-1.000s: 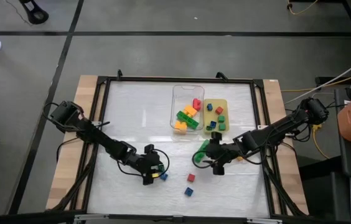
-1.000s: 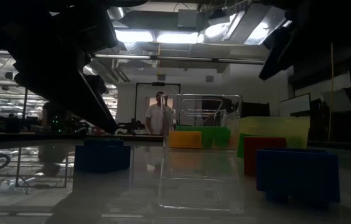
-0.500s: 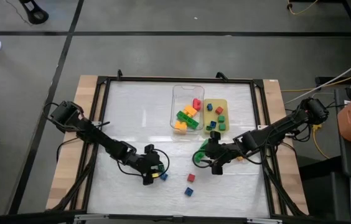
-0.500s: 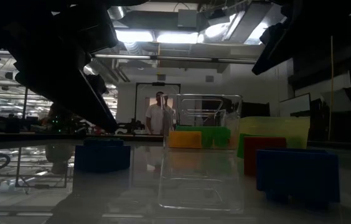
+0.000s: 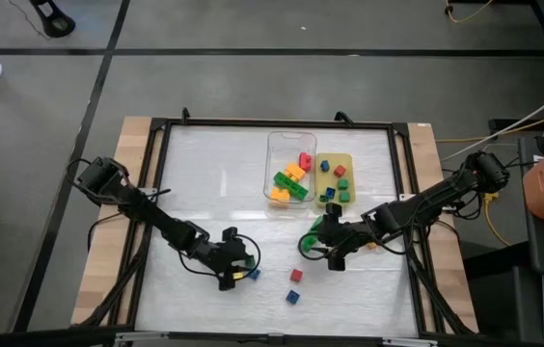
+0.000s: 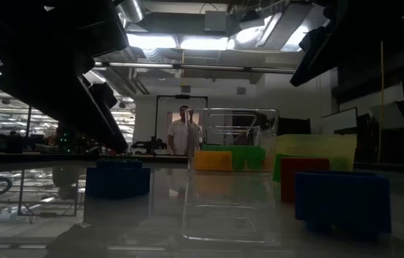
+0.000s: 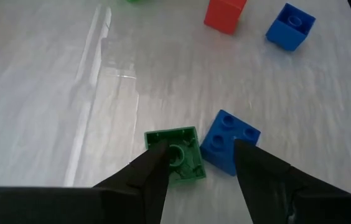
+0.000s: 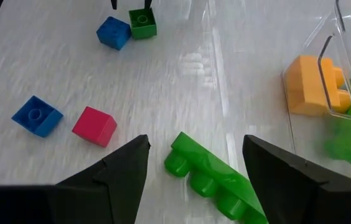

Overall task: Sort blocks by size
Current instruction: Put the small green game piece into the yellow bin

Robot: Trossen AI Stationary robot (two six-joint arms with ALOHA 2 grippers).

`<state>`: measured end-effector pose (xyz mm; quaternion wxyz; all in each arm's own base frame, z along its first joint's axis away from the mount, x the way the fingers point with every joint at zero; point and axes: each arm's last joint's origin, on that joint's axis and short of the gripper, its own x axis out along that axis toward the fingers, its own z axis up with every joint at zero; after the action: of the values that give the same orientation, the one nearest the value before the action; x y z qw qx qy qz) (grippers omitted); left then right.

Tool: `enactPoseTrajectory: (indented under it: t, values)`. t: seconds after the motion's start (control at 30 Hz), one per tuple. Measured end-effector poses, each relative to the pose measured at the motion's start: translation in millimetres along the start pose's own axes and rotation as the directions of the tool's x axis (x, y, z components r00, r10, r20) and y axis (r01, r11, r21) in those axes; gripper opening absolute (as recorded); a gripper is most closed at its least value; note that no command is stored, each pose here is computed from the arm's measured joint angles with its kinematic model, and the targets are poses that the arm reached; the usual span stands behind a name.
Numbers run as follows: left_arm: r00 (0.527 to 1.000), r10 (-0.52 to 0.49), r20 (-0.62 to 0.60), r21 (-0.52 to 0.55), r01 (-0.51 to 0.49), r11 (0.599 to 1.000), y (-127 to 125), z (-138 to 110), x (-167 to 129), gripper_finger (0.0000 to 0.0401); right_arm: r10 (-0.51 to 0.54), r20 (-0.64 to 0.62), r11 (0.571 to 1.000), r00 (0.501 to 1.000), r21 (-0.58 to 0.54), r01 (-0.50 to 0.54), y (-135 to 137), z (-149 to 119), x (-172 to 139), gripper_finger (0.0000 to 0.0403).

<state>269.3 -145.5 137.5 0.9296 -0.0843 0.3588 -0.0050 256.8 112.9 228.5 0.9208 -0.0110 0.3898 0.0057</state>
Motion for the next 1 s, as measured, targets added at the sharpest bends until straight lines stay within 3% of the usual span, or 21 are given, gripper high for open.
enactPoseTrajectory:
  t: [0.87, 1.0]
  values:
    - [0.995, 0.075, -0.062, 0.056, -0.072, 0.996, 5, -18, 19, 0.0163, 0.005, -0.01, 1.0, 1.0, -0.003, -0.005, 0, -1, 0, 0.026]
    - [0.995, 0.081, -0.06, 0.064, -0.077, 0.995, 6, -17, 20, 0.0136, 0.005, -0.01, 1.0, 1.0, -0.005, -0.005, 0, -1, 0, 0.026]
